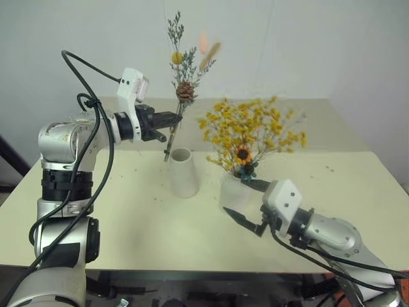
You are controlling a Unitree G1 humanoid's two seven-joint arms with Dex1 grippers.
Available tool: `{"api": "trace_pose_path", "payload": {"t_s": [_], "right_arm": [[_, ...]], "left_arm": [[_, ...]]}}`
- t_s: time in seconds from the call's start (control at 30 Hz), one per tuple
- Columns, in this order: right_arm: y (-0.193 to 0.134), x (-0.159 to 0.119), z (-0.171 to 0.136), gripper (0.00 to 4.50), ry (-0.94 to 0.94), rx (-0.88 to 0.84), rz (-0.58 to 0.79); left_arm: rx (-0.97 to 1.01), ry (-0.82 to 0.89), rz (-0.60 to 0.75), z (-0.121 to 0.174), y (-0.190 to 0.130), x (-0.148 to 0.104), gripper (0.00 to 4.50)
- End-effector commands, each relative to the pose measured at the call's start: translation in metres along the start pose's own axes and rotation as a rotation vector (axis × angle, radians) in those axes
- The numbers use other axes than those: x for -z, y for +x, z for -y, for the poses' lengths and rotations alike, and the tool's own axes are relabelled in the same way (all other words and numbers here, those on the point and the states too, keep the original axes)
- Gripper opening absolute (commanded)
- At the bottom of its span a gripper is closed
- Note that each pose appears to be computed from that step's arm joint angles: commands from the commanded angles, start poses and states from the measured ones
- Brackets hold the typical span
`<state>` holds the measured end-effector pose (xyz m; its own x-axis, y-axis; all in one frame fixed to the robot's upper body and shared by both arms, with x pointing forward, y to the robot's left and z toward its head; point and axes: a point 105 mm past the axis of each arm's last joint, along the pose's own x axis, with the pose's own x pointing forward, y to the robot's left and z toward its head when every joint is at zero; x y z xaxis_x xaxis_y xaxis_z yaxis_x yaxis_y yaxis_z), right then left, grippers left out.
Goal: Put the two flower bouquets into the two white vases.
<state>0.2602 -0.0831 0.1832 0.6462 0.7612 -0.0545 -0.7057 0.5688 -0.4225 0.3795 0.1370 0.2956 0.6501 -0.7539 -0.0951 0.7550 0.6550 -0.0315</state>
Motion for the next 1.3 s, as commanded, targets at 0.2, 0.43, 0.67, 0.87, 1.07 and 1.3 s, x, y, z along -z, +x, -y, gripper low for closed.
{"api": "trace_pose_path", "payload": {"t_s": [0.2, 0.43, 0.67, 0.87, 1.07, 1.3], "right_arm": [[0.004, -0.006, 0.003, 4.50, -0.013, 0.007, 0.017], [0.011, -0.002, 0.007, 4.50, 0.018, 0.018, 0.013], [0.018, 0.000, 0.012, 4.50, 0.043, 0.036, 0.032], [0.013, 0.008, 0.016, 4.50, 0.027, 0.045, 0.017], [0.006, 0.011, 0.016, 4.50, 0.018, 0.079, 0.000], [0.006, 0.009, 0.012, 4.50, 0.027, 0.095, 0.000]], "left_arm": [[0.046, 0.067, 0.021, 0.012, -0.004, -0.016, 0.05], [0.054, 0.057, 0.014, 0.010, -0.006, -0.013, 0.05], [0.036, 0.059, 0.012, 0.008, -0.003, -0.014, 0.05], [0.059, 0.098, 0.072, 0.013, 0.007, -0.031, 0.05], [0.117, 0.109, 0.068, 0.022, 0.018, -0.033, 0.05], [0.124, 0.106, 0.058, 0.018, 0.022, -0.029, 0.05]]}}
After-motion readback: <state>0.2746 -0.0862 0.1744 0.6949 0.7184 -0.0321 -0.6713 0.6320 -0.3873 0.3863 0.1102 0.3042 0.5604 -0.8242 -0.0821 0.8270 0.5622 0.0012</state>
